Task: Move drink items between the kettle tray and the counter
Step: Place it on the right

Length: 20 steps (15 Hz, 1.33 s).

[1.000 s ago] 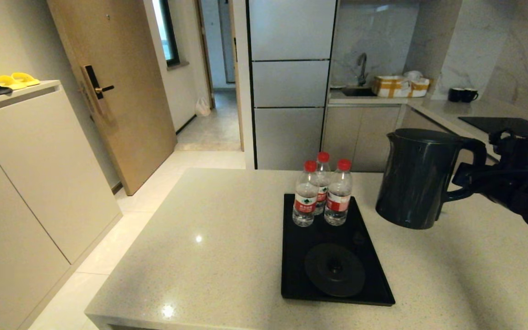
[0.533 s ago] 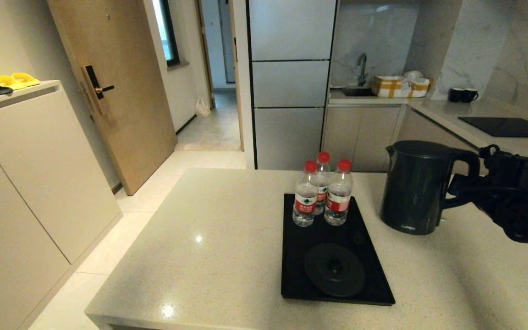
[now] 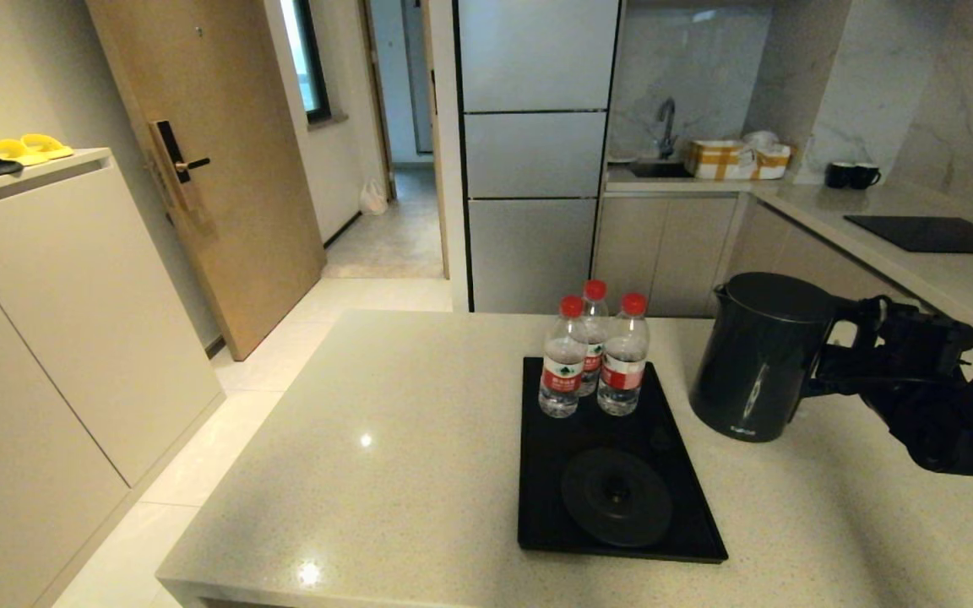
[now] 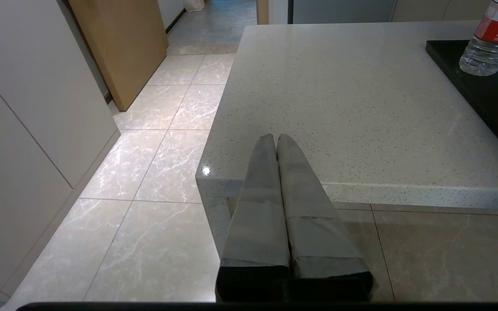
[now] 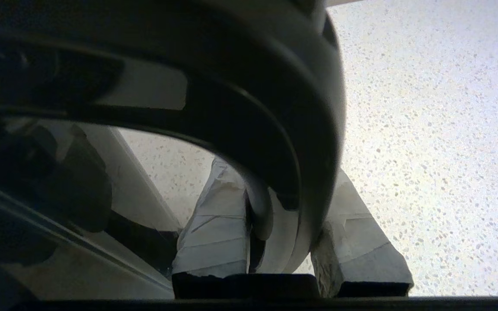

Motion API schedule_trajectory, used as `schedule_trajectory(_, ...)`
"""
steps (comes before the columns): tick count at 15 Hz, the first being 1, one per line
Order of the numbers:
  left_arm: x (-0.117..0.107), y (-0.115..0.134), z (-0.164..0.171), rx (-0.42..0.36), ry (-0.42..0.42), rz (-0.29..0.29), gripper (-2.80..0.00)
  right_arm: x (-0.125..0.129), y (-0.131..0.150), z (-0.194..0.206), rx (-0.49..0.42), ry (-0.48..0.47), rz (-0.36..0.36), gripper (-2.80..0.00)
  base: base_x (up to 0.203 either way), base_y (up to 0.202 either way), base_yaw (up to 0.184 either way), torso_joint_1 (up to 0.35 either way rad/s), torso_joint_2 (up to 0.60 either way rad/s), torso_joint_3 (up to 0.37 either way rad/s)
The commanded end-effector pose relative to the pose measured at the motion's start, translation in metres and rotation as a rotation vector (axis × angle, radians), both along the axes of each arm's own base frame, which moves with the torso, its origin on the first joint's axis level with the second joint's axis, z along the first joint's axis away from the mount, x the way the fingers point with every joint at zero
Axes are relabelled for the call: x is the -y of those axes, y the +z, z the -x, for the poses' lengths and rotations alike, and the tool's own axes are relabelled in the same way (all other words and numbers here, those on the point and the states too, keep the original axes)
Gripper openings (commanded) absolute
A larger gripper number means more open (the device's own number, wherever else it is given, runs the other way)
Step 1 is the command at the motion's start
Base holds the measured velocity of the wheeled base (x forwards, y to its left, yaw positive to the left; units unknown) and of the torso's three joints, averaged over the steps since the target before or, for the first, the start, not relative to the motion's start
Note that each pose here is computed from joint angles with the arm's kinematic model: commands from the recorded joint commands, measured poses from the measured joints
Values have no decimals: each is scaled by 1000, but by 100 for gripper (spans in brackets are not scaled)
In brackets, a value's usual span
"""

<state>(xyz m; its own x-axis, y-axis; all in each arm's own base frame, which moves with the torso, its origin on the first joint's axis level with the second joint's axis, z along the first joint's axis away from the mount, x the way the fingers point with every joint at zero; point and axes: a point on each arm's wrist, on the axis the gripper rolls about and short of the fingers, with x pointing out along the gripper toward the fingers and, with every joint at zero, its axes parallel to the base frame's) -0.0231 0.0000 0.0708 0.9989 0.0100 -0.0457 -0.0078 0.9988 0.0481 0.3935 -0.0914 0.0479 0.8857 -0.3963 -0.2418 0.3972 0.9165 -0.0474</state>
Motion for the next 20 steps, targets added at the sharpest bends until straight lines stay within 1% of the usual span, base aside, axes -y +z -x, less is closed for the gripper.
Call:
schedule_trajectory(1,0,0,0,-2,2,0,-280,-1,3,3,-16,5,-2,-280,0,0,0,0,0,0)
schedule_trajectory(3,0,0,0,-2,1,0,-280,-1,9,8,-38,29,-16,-280,0,0,0,0,0,0)
schedule_trajectory(4,0,0,0,-2,1,0,-280,-2,13,11,-42,45,-28,0,0,0,0,0,0,0)
schedule_trajectory(8,0,0,0,-3,1,0,-280,1,16,25,-106,165,-119,0,0,0,0,0,0,0)
schedule_trajectory(10,0,0,0,-2,1,0,-280,2,22,29,-97,199,-162,0,0,0,0,0,0,0)
schedule_trajectory(13,0,0,0,-2,1,0,-280,5,25,39,-155,259,-227,0,0,0,0,0,0,0)
schedule_trajectory(15,0,0,0,0,1,0,-280,7,25,43,-176,302,-262,0,0,0,0,0,0,0)
schedule_trajectory(20,0,0,0,-2,1,0,-280,10,25,44,-176,300,-265,0,0,0,0,0,0,0)
